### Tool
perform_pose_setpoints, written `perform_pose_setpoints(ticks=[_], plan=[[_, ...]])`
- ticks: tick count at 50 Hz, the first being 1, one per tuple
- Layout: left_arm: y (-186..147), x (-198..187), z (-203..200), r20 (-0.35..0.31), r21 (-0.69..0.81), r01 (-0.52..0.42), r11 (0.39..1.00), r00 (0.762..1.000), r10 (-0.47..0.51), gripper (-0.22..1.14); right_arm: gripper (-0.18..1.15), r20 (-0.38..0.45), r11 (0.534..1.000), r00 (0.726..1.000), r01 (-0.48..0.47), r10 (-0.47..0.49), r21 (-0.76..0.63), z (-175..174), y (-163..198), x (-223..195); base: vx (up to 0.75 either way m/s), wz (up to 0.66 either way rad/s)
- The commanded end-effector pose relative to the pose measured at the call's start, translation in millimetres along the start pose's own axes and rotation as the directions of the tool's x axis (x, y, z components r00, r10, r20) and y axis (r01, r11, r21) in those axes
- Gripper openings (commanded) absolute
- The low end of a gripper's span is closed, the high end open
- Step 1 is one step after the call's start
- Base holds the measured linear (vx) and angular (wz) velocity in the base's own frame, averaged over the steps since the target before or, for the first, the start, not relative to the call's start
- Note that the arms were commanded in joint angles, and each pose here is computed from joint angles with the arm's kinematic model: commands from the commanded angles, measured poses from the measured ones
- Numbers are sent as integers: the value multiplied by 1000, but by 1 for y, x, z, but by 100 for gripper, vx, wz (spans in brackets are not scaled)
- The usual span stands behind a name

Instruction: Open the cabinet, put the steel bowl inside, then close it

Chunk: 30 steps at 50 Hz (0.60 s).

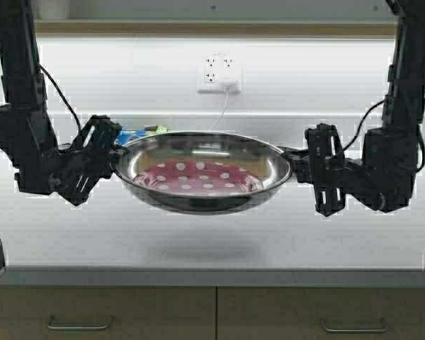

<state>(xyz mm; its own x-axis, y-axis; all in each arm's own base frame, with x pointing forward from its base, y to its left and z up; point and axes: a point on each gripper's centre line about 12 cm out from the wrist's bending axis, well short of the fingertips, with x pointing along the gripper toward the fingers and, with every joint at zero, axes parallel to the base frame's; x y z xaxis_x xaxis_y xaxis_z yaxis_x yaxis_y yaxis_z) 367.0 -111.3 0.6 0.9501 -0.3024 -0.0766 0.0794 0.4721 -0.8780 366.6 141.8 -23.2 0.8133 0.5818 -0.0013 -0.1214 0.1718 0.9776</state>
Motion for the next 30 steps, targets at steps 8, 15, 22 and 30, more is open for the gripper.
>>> perform_pose_setpoints(ticks=[8,15,22,30], plan=[[-47,-26,19,18,-19,64,998,998,-63,2,6,-69,998,996,-64,62,-14,-25,47,-4,0,0],[-69,-38,20,11,-19,102,995,995,-102,2,6,-68,997,995,-72,71,-16,-33,63,-10,0,0],[-91,-47,24,15,-17,150,989,989,-150,2,6,-61,995,994,-94,92,-29,-34,82,-16,-1,0],[-101,-56,30,17,-17,152,988,988,-152,2,7,-46,991,991,-124,122,-43,-30,103,-22,-1,-1]])
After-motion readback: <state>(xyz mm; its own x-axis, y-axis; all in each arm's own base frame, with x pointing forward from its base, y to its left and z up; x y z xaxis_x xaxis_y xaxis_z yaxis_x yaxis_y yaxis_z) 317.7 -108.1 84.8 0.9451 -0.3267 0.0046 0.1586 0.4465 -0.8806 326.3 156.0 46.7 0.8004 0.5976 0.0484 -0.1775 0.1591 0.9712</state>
